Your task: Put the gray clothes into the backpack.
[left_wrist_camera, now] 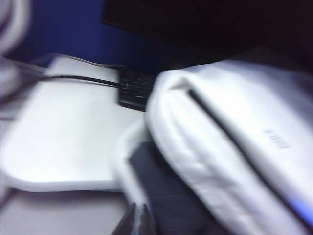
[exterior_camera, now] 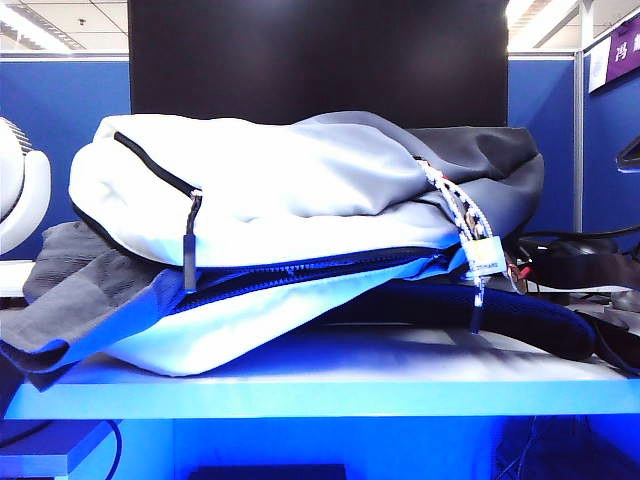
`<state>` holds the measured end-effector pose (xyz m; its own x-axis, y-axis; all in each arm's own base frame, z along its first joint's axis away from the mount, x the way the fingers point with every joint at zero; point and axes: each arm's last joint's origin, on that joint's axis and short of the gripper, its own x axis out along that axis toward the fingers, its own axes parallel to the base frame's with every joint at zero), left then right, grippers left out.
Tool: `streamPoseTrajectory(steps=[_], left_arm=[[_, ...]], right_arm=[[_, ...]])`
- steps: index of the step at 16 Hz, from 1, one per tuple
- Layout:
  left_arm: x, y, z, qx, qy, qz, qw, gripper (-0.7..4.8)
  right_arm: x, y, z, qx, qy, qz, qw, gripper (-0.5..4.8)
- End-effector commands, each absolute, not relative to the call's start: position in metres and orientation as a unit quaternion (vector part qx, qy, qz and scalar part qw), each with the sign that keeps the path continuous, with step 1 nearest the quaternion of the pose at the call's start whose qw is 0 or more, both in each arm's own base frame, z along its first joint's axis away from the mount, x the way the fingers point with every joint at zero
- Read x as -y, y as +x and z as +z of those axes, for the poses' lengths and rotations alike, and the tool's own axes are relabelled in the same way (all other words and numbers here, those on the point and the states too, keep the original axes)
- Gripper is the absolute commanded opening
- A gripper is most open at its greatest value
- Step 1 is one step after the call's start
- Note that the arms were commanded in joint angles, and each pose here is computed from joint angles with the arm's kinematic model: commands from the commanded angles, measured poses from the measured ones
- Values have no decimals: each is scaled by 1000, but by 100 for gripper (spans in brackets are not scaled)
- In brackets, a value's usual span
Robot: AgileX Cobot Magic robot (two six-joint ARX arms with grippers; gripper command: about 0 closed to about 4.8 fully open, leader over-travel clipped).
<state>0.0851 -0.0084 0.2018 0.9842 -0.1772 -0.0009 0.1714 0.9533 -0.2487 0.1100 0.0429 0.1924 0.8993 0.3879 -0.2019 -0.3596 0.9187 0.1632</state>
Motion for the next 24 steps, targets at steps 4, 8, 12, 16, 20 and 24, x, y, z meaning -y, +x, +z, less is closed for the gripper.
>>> streamPoseTrajectory(steps=[4, 8, 12, 16, 20, 24], left_arm=[[-2, 91, 189, 7, -57, -4, 998, -3], [-2, 95, 175, -6, -74, -5, 997, -3], [-2, 97, 164, -16, -74, -5, 997, -3], [-2, 97, 163, -14, -71, -5, 997, -3], [-2, 97, 163, -10, -64, -8, 998, -3], [-2, 97, 163, -11, -40, -8, 999, -3]], right_arm=[[-43, 110, 195, -108, 63, 192, 973, -5], [-43, 110, 195, -108, 63, 192, 973, -5], [-43, 110, 195, -108, 63, 192, 973, -5], [-43, 110, 195, -108, 63, 192, 973, -5], [-43, 110, 195, -108, 63, 192, 973, -5], [-43, 110, 195, -108, 63, 192, 973, -5]])
